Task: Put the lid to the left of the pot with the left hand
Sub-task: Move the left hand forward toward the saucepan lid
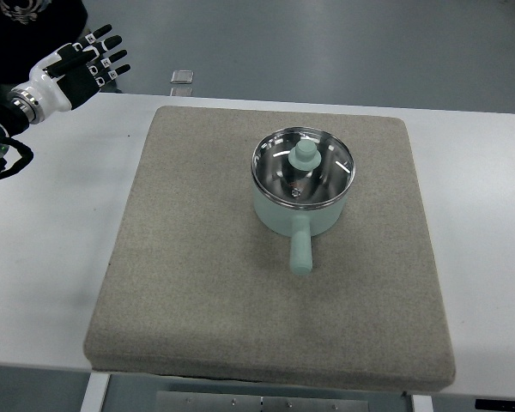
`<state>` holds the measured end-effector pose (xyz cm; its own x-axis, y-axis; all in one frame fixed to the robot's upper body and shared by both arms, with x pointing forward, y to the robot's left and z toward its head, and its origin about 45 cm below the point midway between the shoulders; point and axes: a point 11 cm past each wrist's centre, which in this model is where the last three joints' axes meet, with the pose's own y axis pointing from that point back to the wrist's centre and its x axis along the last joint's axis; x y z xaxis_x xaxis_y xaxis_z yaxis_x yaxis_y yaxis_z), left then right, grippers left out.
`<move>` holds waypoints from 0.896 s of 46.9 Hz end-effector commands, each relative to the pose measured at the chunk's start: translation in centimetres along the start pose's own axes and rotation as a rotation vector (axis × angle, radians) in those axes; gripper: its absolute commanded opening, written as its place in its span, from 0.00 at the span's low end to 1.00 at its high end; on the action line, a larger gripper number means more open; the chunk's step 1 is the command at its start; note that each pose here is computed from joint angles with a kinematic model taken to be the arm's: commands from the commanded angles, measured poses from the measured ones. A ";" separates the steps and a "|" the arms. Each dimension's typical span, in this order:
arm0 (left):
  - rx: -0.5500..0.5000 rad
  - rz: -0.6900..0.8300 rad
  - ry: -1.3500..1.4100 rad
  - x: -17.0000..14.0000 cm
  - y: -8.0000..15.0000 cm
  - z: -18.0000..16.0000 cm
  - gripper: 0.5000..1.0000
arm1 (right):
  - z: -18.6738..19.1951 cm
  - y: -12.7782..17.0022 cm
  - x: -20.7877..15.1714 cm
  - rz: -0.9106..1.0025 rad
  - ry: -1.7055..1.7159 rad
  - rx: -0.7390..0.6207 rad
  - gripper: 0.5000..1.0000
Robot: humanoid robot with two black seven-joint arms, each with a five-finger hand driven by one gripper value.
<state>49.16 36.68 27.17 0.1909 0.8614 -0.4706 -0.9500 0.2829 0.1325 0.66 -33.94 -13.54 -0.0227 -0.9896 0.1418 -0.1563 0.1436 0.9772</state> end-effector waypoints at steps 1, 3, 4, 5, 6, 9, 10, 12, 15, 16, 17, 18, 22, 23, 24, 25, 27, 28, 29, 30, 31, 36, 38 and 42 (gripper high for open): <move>0.000 -0.001 0.000 0.0 0.0 0.0 0.99 | 0.0 0.0 0.0 0.000 0.000 0.000 0.85; 0.001 -0.001 -0.001 0.0 0.0 0.0 1.00 | 0.0 0.0 0.0 0.000 0.000 0.000 0.85; 0.002 -0.002 -0.001 -0.1 0.0 0.0 0.99 | 0.0 0.0 0.0 0.000 0.000 0.000 0.85; 0.000 -0.003 -0.001 -0.1 -0.1 0.0 1.00 | 0.0 0.0 0.0 0.000 0.000 0.000 0.85; -0.001 -0.003 -0.002 -0.2 -0.1 0.1 1.00 | 0.0 0.0 0.0 0.000 0.000 0.000 0.85; -0.001 -0.009 -0.008 -0.4 -0.2 0.3 1.00 | 0.0 0.0 0.0 0.000 0.000 0.000 0.85; -0.004 -0.009 -0.009 -0.5 -0.2 0.5 1.00 | 0.0 0.0 0.0 0.000 0.000 0.000 0.85; -0.002 -0.011 -0.013 -0.5 -0.3 0.5 0.99 | 0.0 0.0 0.0 0.000 0.000 0.000 0.85; 0.001 -0.011 -0.014 -0.3 -0.1 0.4 0.99 | 0.0 0.0 0.0 0.000 0.000 0.000 0.85; 0.001 -0.012 -0.014 -0.3 -0.1 0.4 0.99 | 0.0 0.0 0.0 0.000 0.000 0.000 0.85; 0.003 -0.013 -0.015 -0.2 0.0 0.3 1.00 | 0.0 0.0 0.0 0.000 0.000 0.000 0.85; 0.004 -0.015 -0.016 -0.3 -0.1 0.3 0.99 | 0.0 0.0 0.0 0.000 0.000 0.000 0.85; 0.024 -0.036 -0.030 -0.7 -0.1 -0.2 0.99 | 0.0 0.0 0.0 0.000 0.000 0.000 0.85; 0.029 -0.043 -0.036 -0.8 -0.1 -0.3 0.99 | 0.0 0.0 0.0 0.000 0.000 0.000 0.85; 0.033 -0.053 -0.042 -0.9 -0.1 -0.4 0.99 | 0.0 0.0 0.0 0.000 0.000 0.000 0.85; 0.039 -0.063 -0.053 -1.0 -0.1 -0.4 0.99 | 0.0 0.0 0.0 0.000 0.000 0.000 0.85; 0.052 -0.092 -0.088 -1.6 -0.3 -0.2 0.99 | 0.0 0.0 0.0 0.000 0.000 0.000 0.85; 0.060 -0.105 -0.114 -1.8 -0.3 0.0 0.99 | 0.0 0.0 0.0 0.000 0.000 0.000 0.85; 0.070 -0.120 -0.147 -2.1 -0.4 0.2 0.99 | 0.0 0.0 0.0 0.000 0.000 0.000 0.85; 0.084 -0.129 -0.186 -2.3 -0.4 0.4 0.99 | 0.0 0.0 0.0 0.000 0.000 0.000 0.85; 0.101 -0.139 -0.229 -2.5 -0.5 0.4 0.99 | 0.0 0.0 0.0 0.000 0.000 0.000 0.85; 0.172 -0.188 -0.459 -3.9 -0.9 1.2 0.99 | 0.0 0.0 0.0 0.000 0.000 0.000 0.85; 0.198 -0.214 -0.552 -4.6 -0.9 1.5 0.99 | 0.0 0.0 0.0 0.000 0.000 0.000 0.85; 0.257 -0.281 -0.725 -6.2 -0.8 1.6 0.99 | 0.0 0.0 0.0 0.000 0.000 0.000 0.85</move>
<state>49.43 32.64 30.78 0.5512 0.8328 0.0508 -0.8067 0.5164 0.2873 0.67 -33.94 -13.54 -0.0227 -0.9896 0.1418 -0.1567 0.1436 0.9771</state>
